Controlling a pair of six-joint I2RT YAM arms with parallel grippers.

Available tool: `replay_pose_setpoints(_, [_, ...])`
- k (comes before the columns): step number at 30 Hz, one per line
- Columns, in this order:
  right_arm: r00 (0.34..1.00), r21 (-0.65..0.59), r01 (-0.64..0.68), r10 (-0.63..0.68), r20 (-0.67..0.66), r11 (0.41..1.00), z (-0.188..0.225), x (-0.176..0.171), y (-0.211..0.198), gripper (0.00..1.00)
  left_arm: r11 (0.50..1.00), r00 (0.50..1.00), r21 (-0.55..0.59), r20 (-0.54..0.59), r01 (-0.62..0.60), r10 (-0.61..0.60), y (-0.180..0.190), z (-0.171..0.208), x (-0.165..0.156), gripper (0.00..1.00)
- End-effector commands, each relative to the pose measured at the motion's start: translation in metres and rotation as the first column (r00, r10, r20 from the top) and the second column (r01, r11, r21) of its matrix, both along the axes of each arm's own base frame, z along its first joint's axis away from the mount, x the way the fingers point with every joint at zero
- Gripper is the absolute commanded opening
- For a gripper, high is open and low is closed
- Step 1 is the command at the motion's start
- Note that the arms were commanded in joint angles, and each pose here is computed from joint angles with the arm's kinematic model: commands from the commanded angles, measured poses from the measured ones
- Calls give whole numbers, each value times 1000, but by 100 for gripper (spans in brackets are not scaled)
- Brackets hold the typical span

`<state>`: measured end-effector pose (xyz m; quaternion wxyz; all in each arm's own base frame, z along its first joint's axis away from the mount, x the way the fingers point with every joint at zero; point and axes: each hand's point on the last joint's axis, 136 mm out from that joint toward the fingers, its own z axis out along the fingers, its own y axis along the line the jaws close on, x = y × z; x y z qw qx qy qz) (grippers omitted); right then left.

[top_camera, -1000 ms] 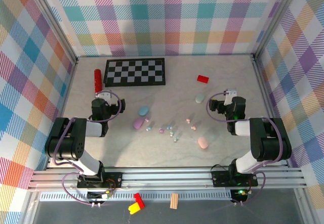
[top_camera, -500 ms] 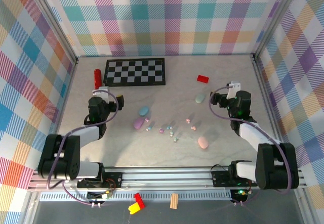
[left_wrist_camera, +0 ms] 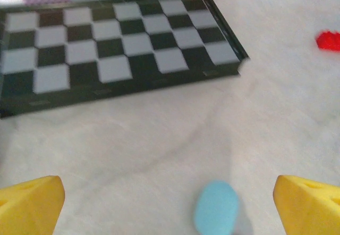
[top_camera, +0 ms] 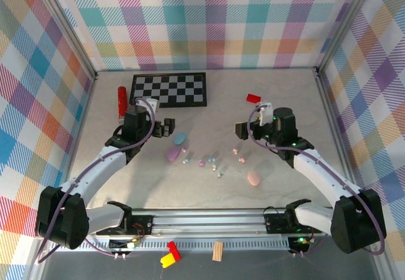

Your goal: Insert wireless bluetooth earbuds into charging case

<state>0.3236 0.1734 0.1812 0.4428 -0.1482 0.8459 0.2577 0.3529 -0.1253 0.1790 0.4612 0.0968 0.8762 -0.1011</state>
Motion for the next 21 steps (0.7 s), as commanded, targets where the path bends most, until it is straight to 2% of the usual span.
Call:
replay_pose_setpoints(1, [988,39,-93,97,-120,995,-8,-19,29,99,996,958,59,-282,70,-50,-14,-44,-48,100])
replay_pose_setpoints(5, [976,67,-155,164,-146,986,-15,-31,51,99,986,910,126,-412,110,-48,-18,-68,-69,100])
replay_pose_setpoints(11, [965,87,-164,178,-194,983,-27,-36,60,99,971,821,197,-570,134,2,-14,-96,-84,99])
replay_pose_setpoints(16, [967,78,-152,165,-195,985,-31,-33,60,99,959,788,232,-616,161,16,-17,-112,-83,86])
replay_pose_setpoints(19, [967,75,-144,156,-199,987,-32,-31,60,99,954,778,244,-627,175,18,-20,-119,-79,62])
replay_pose_setpoints(21, [968,68,-141,152,-198,988,-32,-30,59,99,952,774,249,-633,179,19,-22,-123,-75,61])
